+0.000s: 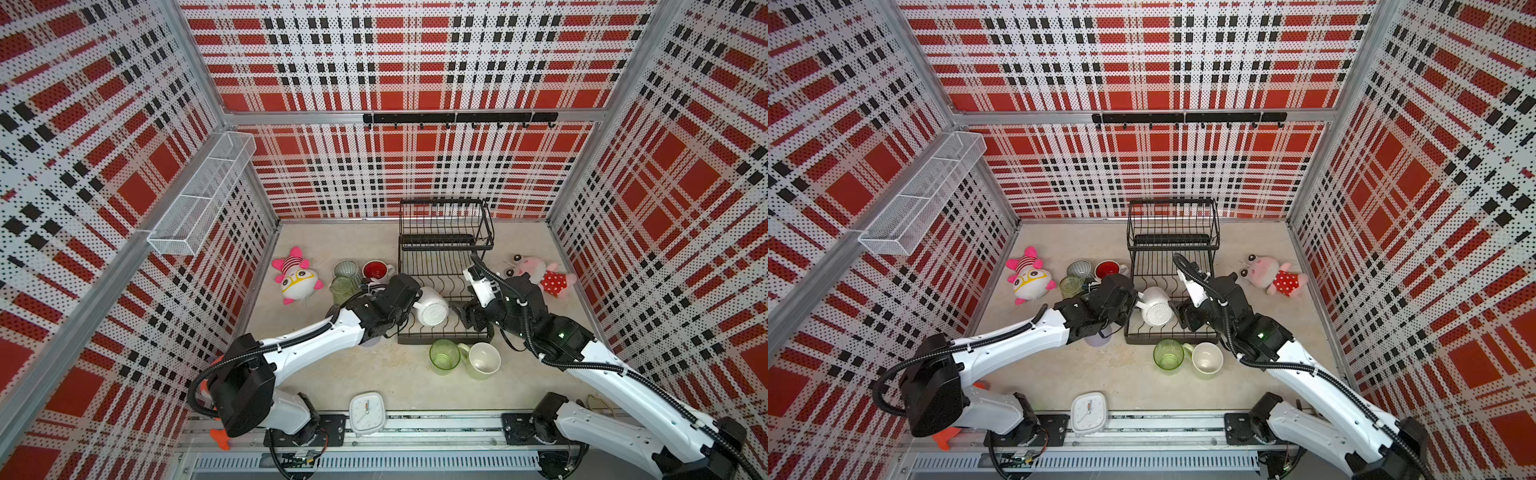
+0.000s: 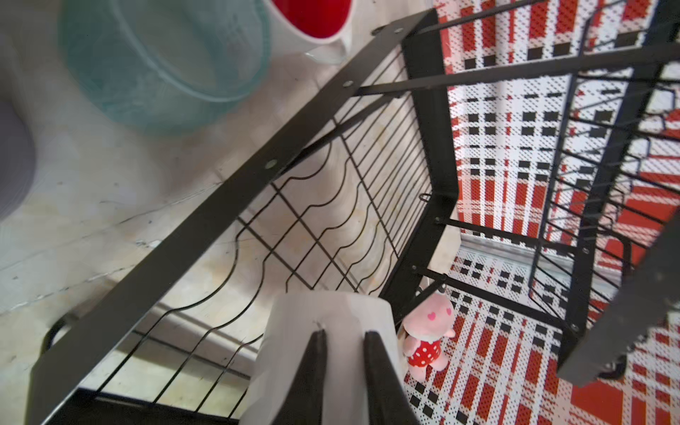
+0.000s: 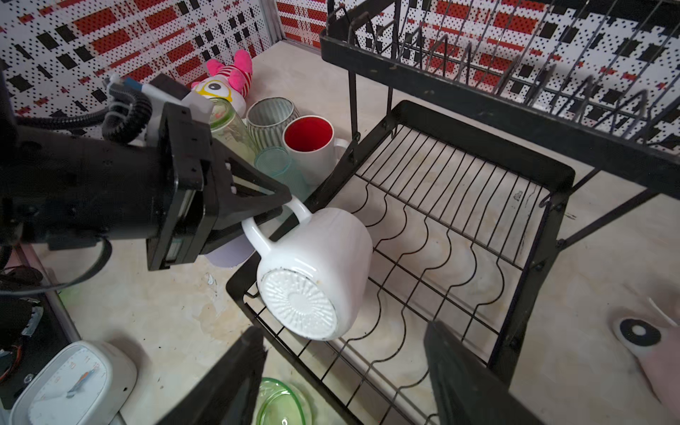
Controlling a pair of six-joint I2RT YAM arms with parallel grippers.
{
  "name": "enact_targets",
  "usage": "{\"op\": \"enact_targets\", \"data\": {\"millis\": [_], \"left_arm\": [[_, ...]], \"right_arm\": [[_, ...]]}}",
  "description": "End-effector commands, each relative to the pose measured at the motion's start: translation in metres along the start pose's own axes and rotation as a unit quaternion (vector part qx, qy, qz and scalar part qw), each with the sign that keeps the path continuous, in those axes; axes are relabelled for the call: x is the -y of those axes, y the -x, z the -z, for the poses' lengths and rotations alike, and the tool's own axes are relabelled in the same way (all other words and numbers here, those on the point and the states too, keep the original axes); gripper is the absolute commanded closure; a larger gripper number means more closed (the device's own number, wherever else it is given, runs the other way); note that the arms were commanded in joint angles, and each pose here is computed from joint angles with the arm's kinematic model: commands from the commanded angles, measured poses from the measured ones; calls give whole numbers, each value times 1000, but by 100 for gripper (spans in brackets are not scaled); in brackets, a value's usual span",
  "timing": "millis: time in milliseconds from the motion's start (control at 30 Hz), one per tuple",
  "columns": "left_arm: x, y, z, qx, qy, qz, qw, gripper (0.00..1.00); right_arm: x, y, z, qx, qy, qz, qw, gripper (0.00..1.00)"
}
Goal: Load cups into a dish rack
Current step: Place the cup upside down at the dish rack.
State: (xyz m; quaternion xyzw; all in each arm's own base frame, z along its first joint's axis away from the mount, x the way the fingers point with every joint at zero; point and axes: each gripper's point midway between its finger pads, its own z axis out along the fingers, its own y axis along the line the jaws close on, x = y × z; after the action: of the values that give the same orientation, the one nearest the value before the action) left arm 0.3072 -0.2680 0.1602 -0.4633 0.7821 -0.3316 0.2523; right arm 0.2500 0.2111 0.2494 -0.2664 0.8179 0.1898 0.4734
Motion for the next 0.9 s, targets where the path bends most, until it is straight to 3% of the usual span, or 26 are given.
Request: {"op": "enact_targets", "data": {"millis": [0, 267, 533, 667, 867], "left_arm": [[32, -4, 8, 10, -39, 58, 997, 100], [17, -14, -11, 4, -12, 55, 998, 100], [5, -18, -20, -2, 6, 74, 997, 100], [-2, -14, -24, -1, 16, 91, 996, 100], [-19, -14, -30, -9, 37, 126, 991, 100]], "right_arm": [[0, -13, -1, -20, 0, -19, 1000, 28], [-2, -28, -9, -31, 6, -23, 999, 27], [-10, -48, -28, -58, 34, 12, 998, 25], [7, -54, -34, -103, -1, -35, 994, 18], [3, -62, -39, -148, 59, -117, 980, 18]]}}
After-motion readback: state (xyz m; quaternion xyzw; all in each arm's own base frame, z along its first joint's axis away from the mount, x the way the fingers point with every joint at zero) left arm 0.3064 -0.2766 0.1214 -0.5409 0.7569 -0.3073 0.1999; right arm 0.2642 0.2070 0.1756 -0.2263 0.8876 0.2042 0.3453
